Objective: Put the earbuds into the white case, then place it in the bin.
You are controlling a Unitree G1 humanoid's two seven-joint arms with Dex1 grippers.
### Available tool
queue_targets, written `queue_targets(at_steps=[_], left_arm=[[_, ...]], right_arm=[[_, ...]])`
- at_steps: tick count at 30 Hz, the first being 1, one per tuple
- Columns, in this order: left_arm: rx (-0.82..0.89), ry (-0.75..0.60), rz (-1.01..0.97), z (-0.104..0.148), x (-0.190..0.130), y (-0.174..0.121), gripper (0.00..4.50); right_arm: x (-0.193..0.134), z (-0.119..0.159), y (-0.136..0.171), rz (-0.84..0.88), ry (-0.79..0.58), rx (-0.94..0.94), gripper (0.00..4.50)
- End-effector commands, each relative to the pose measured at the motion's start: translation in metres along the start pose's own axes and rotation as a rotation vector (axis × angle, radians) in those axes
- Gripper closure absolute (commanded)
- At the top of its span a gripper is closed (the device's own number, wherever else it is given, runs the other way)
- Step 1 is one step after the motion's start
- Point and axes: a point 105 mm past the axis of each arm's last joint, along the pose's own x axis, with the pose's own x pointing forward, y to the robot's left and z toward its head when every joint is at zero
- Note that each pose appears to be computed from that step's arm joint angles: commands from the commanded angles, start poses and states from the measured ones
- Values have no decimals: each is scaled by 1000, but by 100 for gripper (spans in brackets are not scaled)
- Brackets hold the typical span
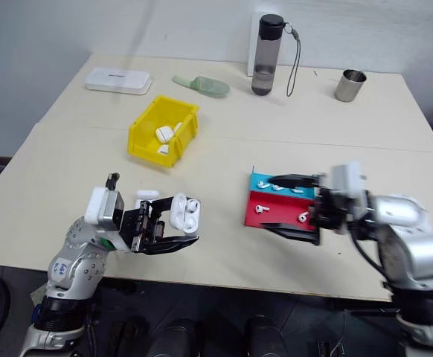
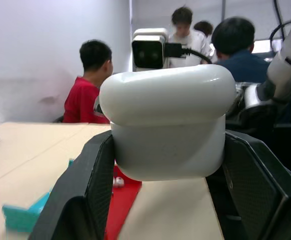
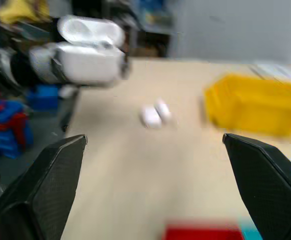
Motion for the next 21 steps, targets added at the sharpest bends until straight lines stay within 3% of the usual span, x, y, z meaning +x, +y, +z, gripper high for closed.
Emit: queue_targets(at_steps=[1, 5, 9, 11, 14, 21], left_arm=[[37, -8, -5, 5, -1, -7, 171], [33, -12, 19, 3, -2, -10, 171], [38, -13, 31, 0, -2, -13, 171], [40, -13, 36, 0, -2, -13, 171], [43, -9, 38, -1, -2, -13, 171], [58, -15, 31, -1, 4, -10, 171]], right_arm=[[-57, -18, -14, -192, 132, -39, 2], [-128, -57, -24, -452, 311, 11, 2], [-147, -67, -27, -545, 365, 9, 2], [-138, -57, -34, -519, 342, -41, 2], [-120, -51, -57, -508, 450, -54, 2], [-33, -19, -94, -278, 549, 5, 2]])
